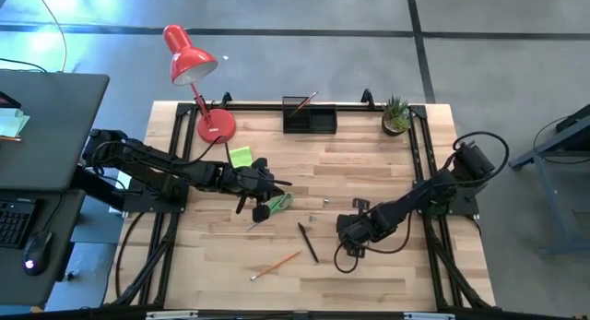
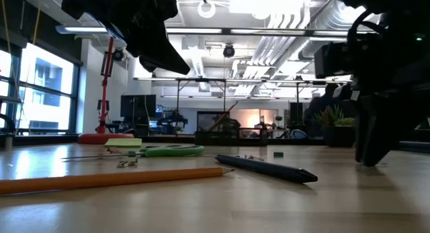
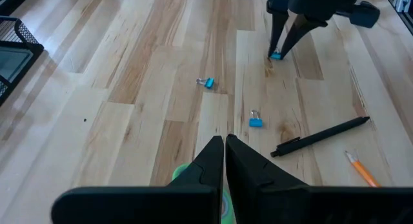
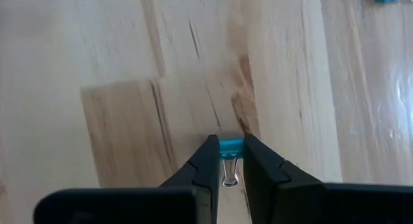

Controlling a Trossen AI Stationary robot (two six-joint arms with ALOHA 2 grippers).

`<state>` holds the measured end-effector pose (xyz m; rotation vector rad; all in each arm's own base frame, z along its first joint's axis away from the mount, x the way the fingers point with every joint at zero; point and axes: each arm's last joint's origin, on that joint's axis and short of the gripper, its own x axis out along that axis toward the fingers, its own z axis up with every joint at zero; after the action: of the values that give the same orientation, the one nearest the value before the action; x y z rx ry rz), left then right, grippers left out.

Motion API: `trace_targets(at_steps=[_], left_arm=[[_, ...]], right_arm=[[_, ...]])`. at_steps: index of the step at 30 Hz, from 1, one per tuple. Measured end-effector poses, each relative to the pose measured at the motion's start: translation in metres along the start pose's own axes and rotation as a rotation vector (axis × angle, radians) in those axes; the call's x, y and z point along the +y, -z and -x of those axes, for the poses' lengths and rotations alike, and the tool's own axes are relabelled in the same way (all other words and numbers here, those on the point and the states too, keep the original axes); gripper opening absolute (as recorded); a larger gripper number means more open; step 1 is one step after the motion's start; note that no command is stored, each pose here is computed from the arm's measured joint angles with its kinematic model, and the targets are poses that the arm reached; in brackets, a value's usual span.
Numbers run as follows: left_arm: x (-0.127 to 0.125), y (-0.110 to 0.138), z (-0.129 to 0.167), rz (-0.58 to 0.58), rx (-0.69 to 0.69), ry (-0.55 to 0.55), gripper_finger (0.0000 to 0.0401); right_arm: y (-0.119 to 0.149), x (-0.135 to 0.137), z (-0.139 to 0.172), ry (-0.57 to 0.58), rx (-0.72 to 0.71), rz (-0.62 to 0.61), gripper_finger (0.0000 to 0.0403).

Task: Pick and place office supplies into organizer
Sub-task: Put the bottom right blue binder clip into the desk organizer

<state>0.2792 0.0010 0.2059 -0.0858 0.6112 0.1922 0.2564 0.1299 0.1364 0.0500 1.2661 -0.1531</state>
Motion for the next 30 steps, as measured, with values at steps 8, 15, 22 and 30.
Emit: trace_targets(at_steps=[8, 15, 22, 30], left_arm=[[0.000, 0.000, 0.000, -0.005, -0.002, 0.000, 0.0005], [0.000, 0.000, 0.000, -0.009, -0.002, 0.001, 0.0005], [0.000, 0.001, 0.000, -0.021, 0.008, -0.001, 0.0005], [0.000, 0.001, 0.000, -0.037, 0.006, -0.005, 0.0005]], right_arm=[[-0.018, -0.023, 0.013, 0.075, -0.120, 0.010, 0.0035], [-0.061, -0.083, 0.005, 0.169, -0.269, 0.054, 0.0044], [-0.099, -0.174, 0.007, 0.166, -0.503, 0.021, 0.0037], [-0.117, -0.267, 0.020, 0.186, -0.724, -0.037, 0.0044]])
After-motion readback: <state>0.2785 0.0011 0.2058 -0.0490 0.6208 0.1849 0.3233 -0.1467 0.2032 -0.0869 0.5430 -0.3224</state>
